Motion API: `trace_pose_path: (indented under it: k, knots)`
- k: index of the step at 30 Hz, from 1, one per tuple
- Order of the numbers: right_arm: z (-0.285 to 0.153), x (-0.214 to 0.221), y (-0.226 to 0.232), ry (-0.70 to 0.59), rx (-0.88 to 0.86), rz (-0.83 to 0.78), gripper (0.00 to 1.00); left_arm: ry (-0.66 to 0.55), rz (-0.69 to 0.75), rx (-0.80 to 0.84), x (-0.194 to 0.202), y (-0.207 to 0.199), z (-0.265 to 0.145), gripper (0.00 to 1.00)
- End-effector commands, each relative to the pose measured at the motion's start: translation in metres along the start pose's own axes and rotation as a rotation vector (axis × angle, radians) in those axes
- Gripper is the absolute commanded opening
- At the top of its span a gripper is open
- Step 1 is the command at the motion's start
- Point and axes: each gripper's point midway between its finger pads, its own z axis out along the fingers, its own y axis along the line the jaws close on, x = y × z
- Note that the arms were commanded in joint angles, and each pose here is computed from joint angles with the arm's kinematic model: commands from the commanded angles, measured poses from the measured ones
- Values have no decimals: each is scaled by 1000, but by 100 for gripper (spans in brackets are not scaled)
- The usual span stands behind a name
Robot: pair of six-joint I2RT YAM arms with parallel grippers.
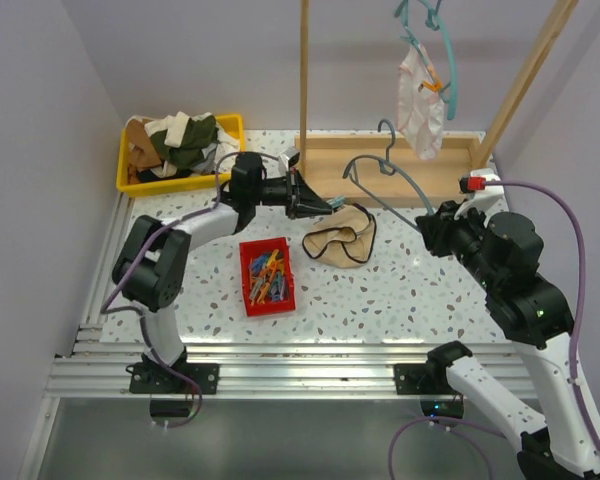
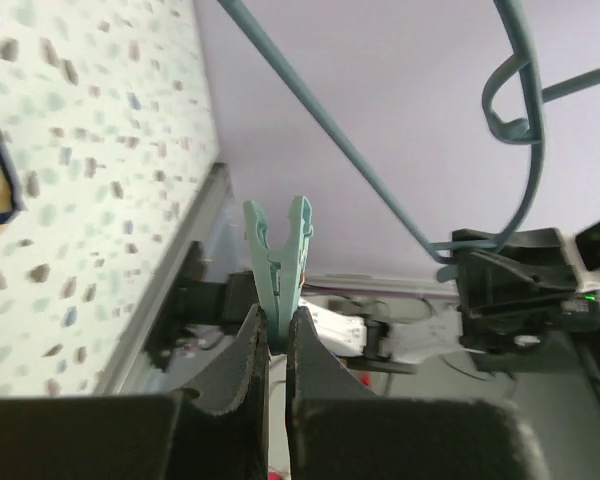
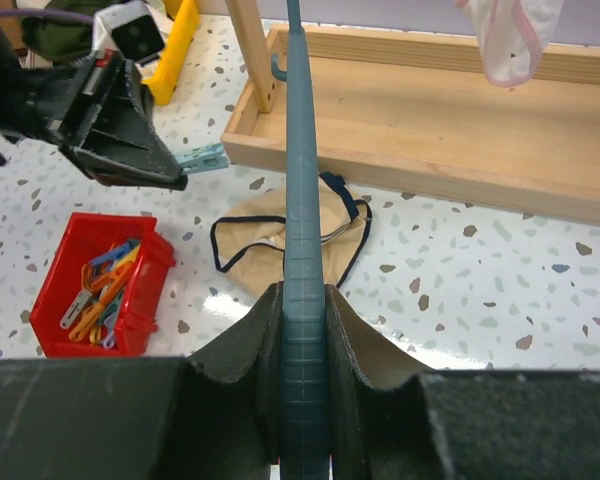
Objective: Remove the underwear clipped to the hanger
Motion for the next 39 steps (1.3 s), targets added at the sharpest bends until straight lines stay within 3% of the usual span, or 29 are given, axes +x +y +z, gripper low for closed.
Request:
trace_pose_path:
  k: [1,3,10,19,23,31,39]
  knots:
    - [-1,-10,5,-35,-23,15,0,-29,233,-240,13,13,-40,0]
    - [1,-6,9,-20,-44,17,0,-71,367,-354,12,16,-57,0]
    - [17,-19,8,-56,-19,51,0,-127,408,-441,36,15,-84,0]
    - [60,-138,10,-322,43,98,0,-144,489,-481,59,3,-105,0]
    - [84,-169,17,-384,34,121,0,-151,533,-532,67,5,-118,0]
    - [108,-214,18,-484,52,115,0,-165,537,-650,83,41,-140,0]
    - [119,-230,17,-518,70,117,0,-149,527,-763,88,80,-156,0]
